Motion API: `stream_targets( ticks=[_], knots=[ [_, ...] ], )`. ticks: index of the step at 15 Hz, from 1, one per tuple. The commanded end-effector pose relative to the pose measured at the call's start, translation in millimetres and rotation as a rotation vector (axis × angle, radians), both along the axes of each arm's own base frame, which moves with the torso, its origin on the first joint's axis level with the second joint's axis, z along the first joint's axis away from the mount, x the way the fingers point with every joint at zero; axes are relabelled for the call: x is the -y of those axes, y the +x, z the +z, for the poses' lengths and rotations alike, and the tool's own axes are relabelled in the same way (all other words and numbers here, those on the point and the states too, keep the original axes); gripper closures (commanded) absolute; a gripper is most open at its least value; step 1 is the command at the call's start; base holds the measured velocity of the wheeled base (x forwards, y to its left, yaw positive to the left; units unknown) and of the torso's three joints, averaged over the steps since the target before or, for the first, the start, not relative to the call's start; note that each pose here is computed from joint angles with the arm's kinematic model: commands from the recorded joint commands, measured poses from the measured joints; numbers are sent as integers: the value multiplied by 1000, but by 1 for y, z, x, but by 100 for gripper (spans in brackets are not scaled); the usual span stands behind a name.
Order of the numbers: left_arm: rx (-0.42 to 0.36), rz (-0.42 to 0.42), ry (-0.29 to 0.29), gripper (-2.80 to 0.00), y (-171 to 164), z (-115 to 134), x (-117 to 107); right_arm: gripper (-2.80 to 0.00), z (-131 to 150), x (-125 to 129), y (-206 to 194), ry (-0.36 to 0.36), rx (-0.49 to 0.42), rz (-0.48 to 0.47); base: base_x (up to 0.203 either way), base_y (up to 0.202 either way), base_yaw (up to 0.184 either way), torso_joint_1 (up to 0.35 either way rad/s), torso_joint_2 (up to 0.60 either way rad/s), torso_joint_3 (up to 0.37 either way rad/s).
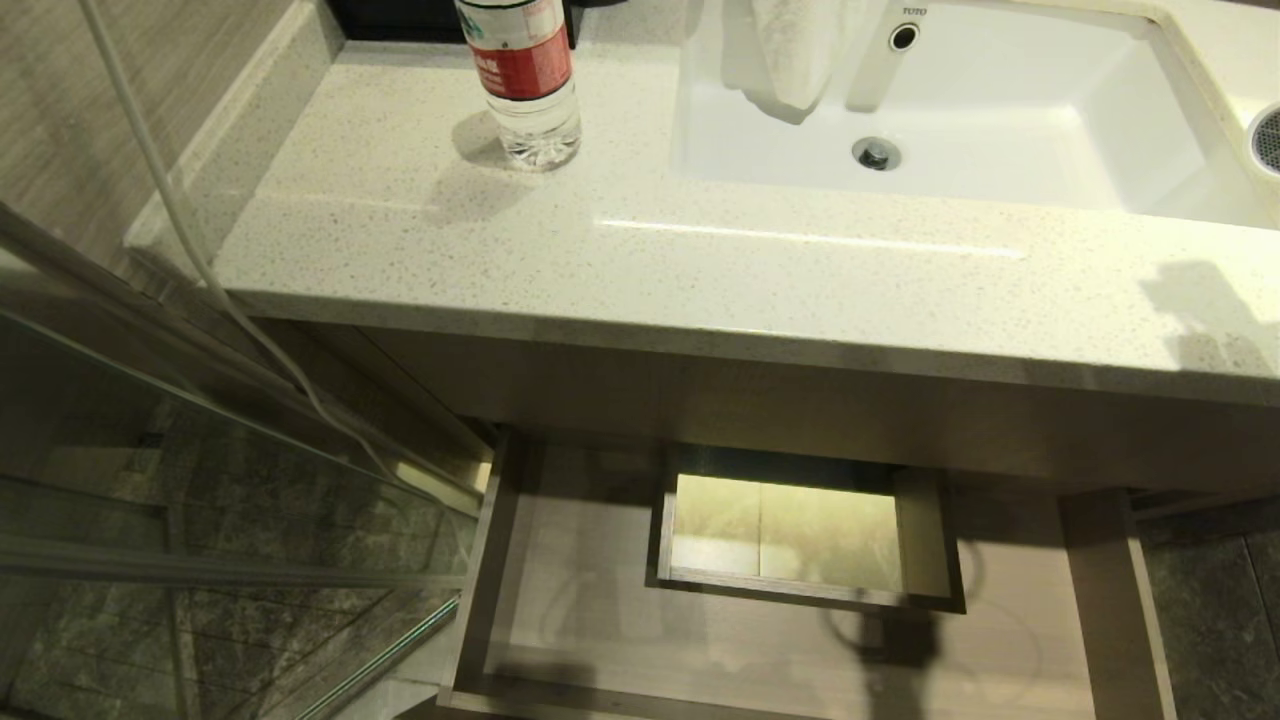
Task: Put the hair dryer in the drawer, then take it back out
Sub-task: Close the drawer
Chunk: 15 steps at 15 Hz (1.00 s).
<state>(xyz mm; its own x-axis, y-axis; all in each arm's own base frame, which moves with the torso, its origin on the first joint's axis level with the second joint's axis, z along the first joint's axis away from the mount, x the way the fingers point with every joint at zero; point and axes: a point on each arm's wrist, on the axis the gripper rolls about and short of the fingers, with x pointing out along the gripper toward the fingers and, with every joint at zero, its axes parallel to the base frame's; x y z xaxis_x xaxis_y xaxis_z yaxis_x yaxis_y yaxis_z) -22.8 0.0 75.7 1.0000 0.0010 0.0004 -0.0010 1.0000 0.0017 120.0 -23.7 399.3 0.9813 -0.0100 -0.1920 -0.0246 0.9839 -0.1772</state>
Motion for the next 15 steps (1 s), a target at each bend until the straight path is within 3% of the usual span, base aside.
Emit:
stream_targets(
  ticks=[1,5,11,15],
  knots=[
    [0,0,0,0,0,0,0,0,-2,-1,-3,0,-5,3,0,0,0,0,0,0],
    [1,0,0,0,0,0,0,0,-2,-2,-5,2,-3,4,0,0,0,0,0,0],
    [0,1,0,0,0,0,0,0,-2,-3,-10,-3,4,3,-1,10,-134,4,3,1],
    [0,0,0,0,0,0,0,0,-2,-3,-12,-3,8,4,0,0,0,0,0,0]
  ],
)
